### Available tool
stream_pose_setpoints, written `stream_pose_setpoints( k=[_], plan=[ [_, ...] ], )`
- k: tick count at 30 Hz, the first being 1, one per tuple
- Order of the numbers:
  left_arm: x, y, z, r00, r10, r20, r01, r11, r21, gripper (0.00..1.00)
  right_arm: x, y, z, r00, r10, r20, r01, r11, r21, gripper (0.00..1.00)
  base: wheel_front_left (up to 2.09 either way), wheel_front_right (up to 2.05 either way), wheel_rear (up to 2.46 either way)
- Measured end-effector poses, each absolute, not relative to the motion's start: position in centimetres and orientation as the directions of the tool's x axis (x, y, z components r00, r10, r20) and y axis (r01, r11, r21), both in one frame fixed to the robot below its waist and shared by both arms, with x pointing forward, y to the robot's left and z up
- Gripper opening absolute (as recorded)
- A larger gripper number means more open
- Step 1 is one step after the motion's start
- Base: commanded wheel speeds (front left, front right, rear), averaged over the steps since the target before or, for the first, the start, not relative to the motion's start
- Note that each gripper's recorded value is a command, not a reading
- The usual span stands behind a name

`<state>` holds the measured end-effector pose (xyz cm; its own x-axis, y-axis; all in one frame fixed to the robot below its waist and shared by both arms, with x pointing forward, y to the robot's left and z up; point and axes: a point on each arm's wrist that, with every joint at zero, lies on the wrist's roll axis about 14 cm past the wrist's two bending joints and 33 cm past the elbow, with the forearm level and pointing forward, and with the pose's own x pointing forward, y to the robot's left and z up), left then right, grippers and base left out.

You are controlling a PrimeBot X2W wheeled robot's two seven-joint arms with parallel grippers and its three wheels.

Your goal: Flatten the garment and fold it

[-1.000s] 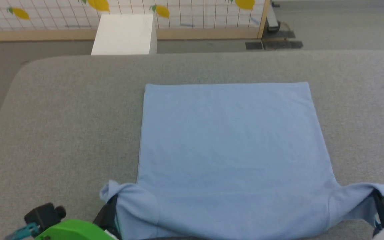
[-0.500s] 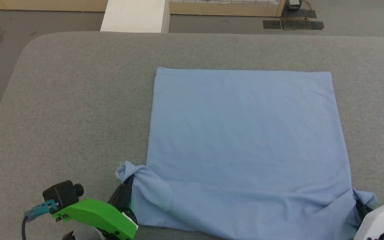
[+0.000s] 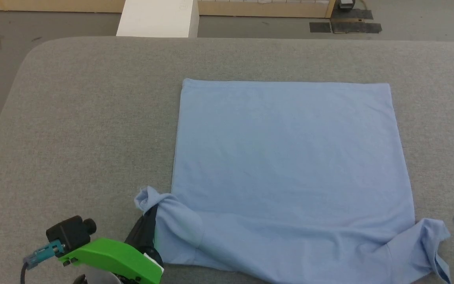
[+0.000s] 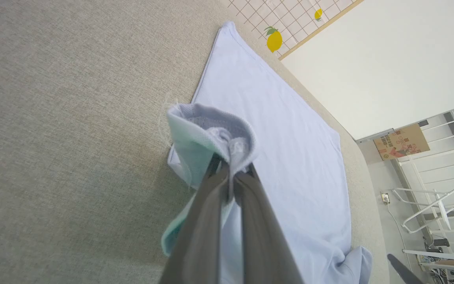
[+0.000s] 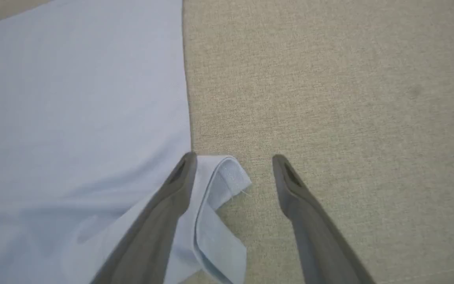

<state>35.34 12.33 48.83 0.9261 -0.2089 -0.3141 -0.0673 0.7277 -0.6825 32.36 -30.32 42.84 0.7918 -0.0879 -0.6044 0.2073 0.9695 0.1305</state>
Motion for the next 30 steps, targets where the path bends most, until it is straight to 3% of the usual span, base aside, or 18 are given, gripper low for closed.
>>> stream_pose_setpoints(
  k=[7, 14, 22, 30],
  plan=[
    [35.6, 12.1, 48.9, 0.931, -0.203, -0.304, -0.057, 0.742, -0.667, 0.0, 36.1, -32.6, 51.5, 0.9, -0.154, -0.408, 0.191, 0.98, 0.052, 1.0, 0.0, 0.0, 0.0],
    [36.7, 11.3, 48.2, 0.925, -0.21, -0.318, -0.064, 0.736, -0.674, 0.0, 44.5, -31.7, 53.7, 0.93, -0.148, -0.336, 0.164, 0.986, 0.018, 1.0, 0.0, 0.0, 0.0],
    [38.6, 10.6, 46.4, 0.912, -0.214, -0.349, -0.076, 0.749, -0.658, 0.0, 52.7, -30.3, 50.3, 0.867, -0.108, -0.486, 0.103, 0.994, -0.036, 1.0, 0.0, 0.0, 0.0],
    [39.4, 10.7, 44.1, 0.896, -0.199, -0.398, -0.123, 0.75, -0.65, 0.0, 55.8, -29.3, 43.1, 0.719, -0.096, -0.688, 0.082, 0.995, -0.053, 1.0, 0.0, 0.0, 0.0]
  ],
)
